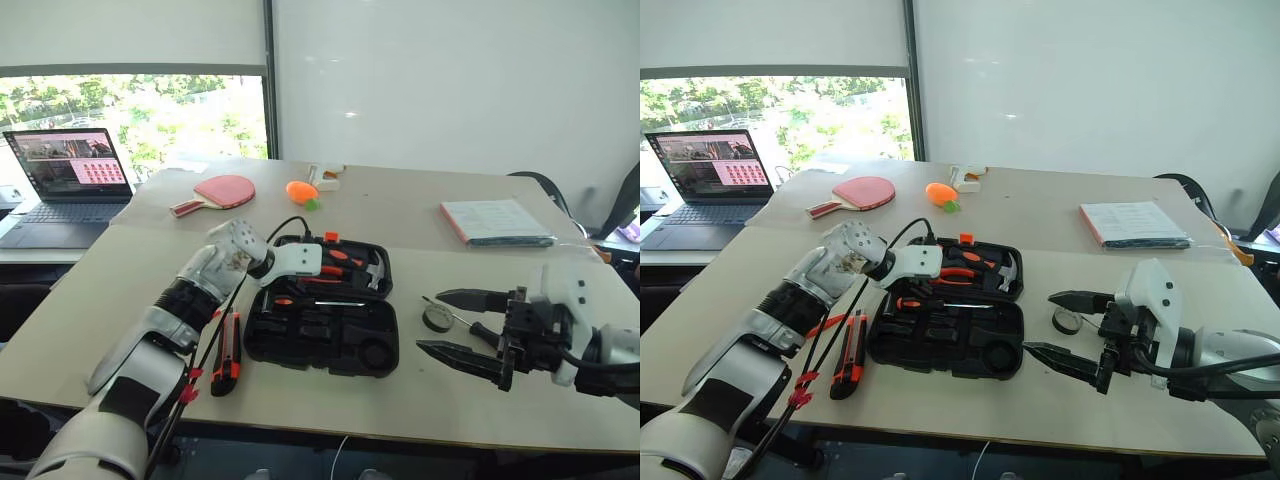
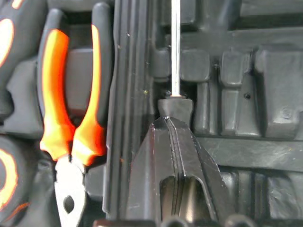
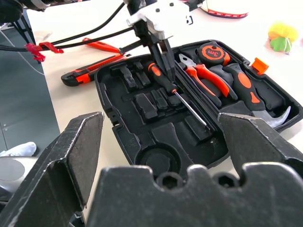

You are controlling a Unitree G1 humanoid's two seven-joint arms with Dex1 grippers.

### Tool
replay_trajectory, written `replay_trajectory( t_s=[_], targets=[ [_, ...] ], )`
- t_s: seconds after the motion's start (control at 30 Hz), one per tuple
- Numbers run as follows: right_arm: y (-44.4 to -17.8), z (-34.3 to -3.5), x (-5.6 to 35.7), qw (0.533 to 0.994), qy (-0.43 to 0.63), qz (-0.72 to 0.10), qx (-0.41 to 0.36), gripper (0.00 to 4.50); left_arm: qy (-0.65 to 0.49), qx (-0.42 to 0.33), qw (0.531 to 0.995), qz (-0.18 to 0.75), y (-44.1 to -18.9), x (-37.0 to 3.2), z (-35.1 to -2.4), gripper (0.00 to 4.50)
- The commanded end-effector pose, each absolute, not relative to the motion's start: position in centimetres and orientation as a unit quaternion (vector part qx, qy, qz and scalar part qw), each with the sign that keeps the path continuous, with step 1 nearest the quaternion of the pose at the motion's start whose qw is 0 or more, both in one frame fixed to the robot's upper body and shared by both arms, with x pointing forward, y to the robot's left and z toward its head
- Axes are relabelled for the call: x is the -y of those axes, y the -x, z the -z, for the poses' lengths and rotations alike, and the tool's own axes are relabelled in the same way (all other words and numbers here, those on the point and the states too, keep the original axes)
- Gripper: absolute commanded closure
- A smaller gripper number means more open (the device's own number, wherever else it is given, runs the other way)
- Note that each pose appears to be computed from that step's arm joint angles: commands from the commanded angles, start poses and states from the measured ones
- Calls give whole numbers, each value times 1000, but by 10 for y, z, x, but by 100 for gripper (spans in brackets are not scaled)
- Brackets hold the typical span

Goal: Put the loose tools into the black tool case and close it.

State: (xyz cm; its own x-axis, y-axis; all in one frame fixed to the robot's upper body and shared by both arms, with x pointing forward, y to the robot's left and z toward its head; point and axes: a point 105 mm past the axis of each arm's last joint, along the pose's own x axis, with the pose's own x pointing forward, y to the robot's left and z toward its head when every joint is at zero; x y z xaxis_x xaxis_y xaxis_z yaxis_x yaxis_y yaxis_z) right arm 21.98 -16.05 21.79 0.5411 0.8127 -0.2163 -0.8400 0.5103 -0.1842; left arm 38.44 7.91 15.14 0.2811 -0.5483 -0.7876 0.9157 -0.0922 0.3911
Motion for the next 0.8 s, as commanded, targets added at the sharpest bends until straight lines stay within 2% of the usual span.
replay_trajectory(
  t_s=[0.03,0.37,0.63,0.8],
  targets=[
    [-218,-226,160,870,146,-471,-27,0,-482,-192,635,573,-383,-76,-148,447],
    [-222,-223,163,874,146,-463,-28,0,-490,-187,623,580,-381,-70,-143,447],
    [-223,-221,164,875,146,-460,-29,0,-436,-169,667,580,-387,-67,-180,447],
    [-222,-220,164,875,145,-461,-31,0,-427,-171,664,590,-381,-71,-190,447]
  ],
)
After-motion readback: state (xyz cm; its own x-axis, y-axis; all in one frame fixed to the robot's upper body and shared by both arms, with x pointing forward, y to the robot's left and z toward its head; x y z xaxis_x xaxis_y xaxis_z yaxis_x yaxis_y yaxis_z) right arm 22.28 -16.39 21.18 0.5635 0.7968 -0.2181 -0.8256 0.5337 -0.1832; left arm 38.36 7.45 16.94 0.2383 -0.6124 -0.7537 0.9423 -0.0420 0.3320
